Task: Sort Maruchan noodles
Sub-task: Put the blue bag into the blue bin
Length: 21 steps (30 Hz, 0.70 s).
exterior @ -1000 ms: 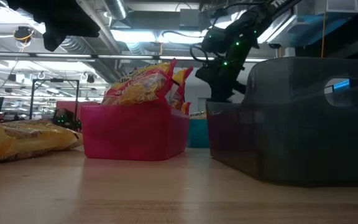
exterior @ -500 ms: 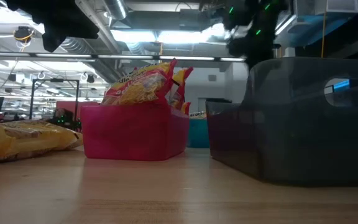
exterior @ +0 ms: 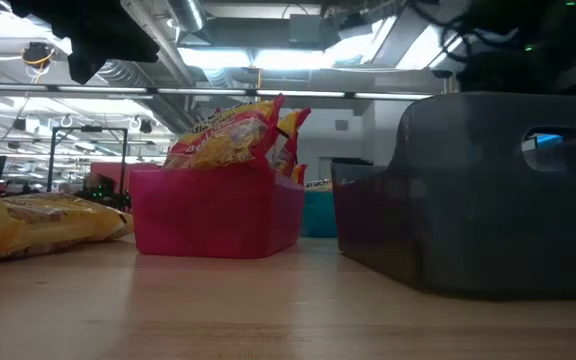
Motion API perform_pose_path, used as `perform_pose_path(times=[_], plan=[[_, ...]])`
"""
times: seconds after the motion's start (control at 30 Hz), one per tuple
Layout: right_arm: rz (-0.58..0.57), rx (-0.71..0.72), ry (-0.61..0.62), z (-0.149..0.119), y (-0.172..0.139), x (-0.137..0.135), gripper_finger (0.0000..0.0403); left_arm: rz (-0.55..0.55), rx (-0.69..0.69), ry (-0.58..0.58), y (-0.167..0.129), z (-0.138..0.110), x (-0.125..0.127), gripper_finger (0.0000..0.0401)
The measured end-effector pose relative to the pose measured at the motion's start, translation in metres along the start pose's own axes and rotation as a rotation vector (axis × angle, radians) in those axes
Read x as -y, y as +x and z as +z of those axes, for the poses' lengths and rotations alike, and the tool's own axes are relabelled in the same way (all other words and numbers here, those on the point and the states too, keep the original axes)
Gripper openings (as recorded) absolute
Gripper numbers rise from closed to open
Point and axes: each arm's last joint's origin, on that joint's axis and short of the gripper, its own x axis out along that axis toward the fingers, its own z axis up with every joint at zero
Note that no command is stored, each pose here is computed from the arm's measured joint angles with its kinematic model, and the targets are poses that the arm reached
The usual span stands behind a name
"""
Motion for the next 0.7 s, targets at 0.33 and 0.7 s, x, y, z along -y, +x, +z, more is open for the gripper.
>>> perform_pose_path(times=[0.33,0.7], plan=[[0.053,0.087,0.043,-0.032,-0.003,0.027,0.0088,0.008,0.008,-0.001,0.0,0.0,0.0,0.0053],[-0.034,-0.062,0.122,-0.05,0.034,0.041,0.0245,0.02,0.018,-0.001,0.0,0.001,-0.001,0.0053]])
